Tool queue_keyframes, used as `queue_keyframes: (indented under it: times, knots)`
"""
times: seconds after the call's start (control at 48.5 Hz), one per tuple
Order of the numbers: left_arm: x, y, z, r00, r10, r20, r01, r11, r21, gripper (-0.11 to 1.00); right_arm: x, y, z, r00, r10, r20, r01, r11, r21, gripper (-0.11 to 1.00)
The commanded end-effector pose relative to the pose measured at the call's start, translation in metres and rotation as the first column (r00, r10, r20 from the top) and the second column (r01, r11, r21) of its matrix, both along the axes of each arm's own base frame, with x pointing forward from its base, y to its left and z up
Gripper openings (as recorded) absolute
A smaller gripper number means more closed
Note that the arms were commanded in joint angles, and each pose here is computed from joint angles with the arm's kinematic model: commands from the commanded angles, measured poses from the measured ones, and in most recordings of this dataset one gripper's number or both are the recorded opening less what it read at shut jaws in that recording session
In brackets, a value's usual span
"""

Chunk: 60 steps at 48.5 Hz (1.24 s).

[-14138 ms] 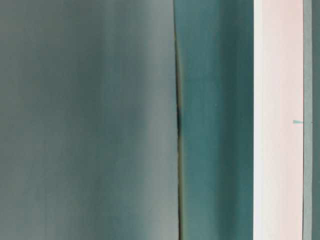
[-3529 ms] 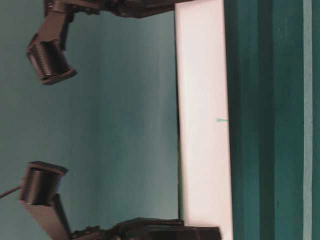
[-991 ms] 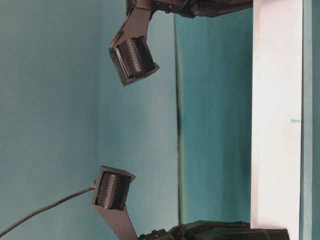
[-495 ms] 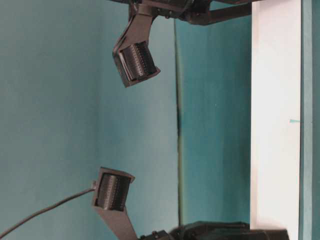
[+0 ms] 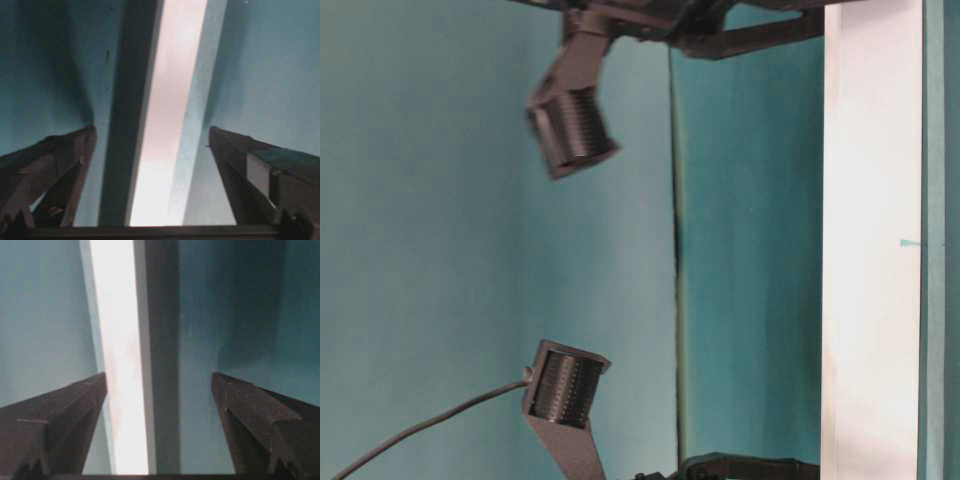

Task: Lift a wooden board with both hands.

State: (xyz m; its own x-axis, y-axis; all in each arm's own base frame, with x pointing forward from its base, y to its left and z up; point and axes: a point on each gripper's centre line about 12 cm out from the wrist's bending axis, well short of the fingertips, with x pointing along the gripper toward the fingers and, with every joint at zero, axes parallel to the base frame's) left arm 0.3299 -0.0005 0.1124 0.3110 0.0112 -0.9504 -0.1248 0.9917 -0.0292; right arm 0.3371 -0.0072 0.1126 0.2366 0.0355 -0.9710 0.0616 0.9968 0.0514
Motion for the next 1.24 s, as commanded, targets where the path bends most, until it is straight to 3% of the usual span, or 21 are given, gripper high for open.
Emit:
queue_keyframes:
  times: [0.0,0.268,0.433,0.557,0.784,0.908,1.115,1.218]
  knots:
    - [0.006,-0.001,0.018,0.999,-0.004,0.049,0.004,1.000,0.000,1.00,0.006,0.001,0.013,0.999,0.013,0.043,-0.013,1.000,-0.005,0.92]
    - [-0.002,0.000,0.061,0.994,-0.019,0.107,0.018,1.000,0.009,1.00,0.009,0.001,0.064,0.982,0.011,0.188,-0.009,1.000,-0.010,0.92]
    - [-0.009,0.000,0.097,0.976,-0.013,0.219,0.011,1.000,0.007,1.00,0.002,-0.003,0.104,0.949,0.003,0.315,0.003,1.000,-0.020,0.92]
    - [-0.015,0.000,0.132,0.940,-0.020,0.341,0.017,1.000,0.012,1.00,-0.008,-0.004,0.134,0.911,0.001,0.412,0.009,1.000,-0.024,0.92]
    - [-0.034,-0.001,0.179,0.842,-0.021,0.539,0.017,1.000,0.012,1.00,-0.038,-0.004,0.166,0.831,-0.004,0.556,0.024,0.999,-0.028,0.92]
    - [-0.043,-0.002,0.187,0.801,-0.024,0.598,0.021,1.000,0.012,1.00,-0.054,-0.003,0.179,0.760,-0.006,0.650,0.033,0.999,-0.029,0.92]
    - [-0.055,-0.002,0.210,0.729,-0.025,0.684,0.022,1.000,0.013,1.00,-0.090,-0.002,0.216,0.562,-0.007,0.827,0.053,0.998,-0.028,0.92]
    - [-0.061,-0.002,0.223,0.680,-0.023,0.732,0.021,1.000,0.012,1.00,-0.107,-0.002,0.229,0.498,-0.010,0.867,0.061,0.998,-0.023,0.91]
